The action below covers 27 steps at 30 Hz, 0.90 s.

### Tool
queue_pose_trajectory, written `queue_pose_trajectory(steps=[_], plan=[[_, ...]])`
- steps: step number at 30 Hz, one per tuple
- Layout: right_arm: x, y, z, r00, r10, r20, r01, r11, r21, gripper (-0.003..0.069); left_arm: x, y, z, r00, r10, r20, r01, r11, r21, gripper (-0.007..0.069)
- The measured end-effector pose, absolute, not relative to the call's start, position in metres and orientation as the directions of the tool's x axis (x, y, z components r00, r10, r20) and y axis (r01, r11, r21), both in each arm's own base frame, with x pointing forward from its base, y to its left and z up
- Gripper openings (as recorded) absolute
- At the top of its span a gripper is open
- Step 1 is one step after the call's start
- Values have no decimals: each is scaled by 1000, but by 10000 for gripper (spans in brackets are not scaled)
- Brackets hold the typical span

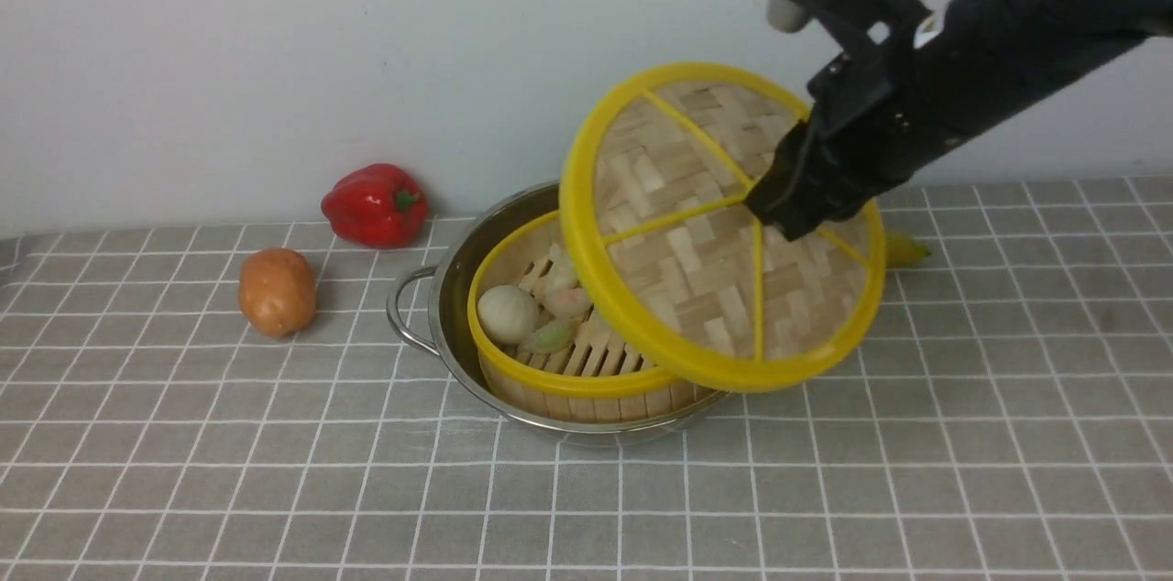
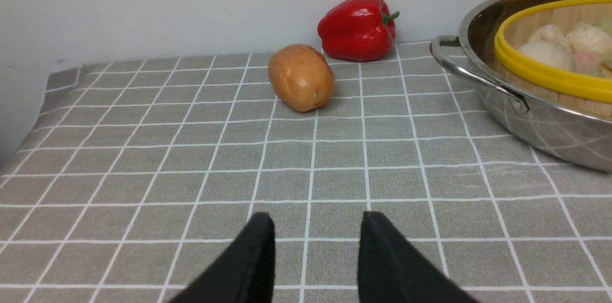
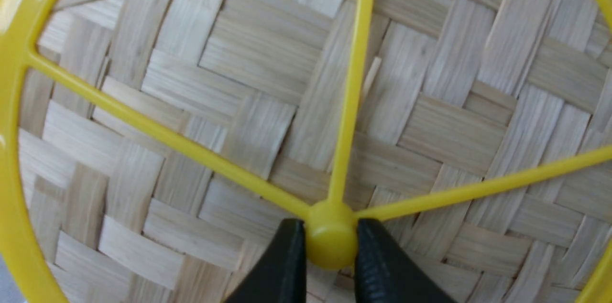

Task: Place the steamer in the pot on the grey tablecloth, and put the lid on the steamer.
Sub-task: 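Place the bamboo steamer lid onto the steamer basket in the pot with the right gripper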

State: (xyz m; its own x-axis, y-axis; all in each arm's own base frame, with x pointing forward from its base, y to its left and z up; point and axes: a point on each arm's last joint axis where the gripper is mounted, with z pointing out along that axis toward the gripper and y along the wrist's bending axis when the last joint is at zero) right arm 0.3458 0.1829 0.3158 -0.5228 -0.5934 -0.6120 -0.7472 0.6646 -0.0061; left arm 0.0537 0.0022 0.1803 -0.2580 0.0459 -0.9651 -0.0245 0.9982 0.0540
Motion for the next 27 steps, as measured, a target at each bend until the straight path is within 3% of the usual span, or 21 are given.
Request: queue_pose_trajectory(steps=[4, 12, 27], plan=[[361, 207, 304, -465, -646, -605, -795, 605, -36, 143, 54, 2, 180, -258, 46, -965, -25, 998, 54, 242], [387, 226, 287, -405, -692, -598, -829, 554, -78, 143, 54, 2, 180, -258, 46, -965, -25, 998, 54, 242], [399, 233, 277, -390, -701, -597, -841, 536, -80, 143, 54, 2, 180, -258, 46, -965, -25, 998, 54, 242]])
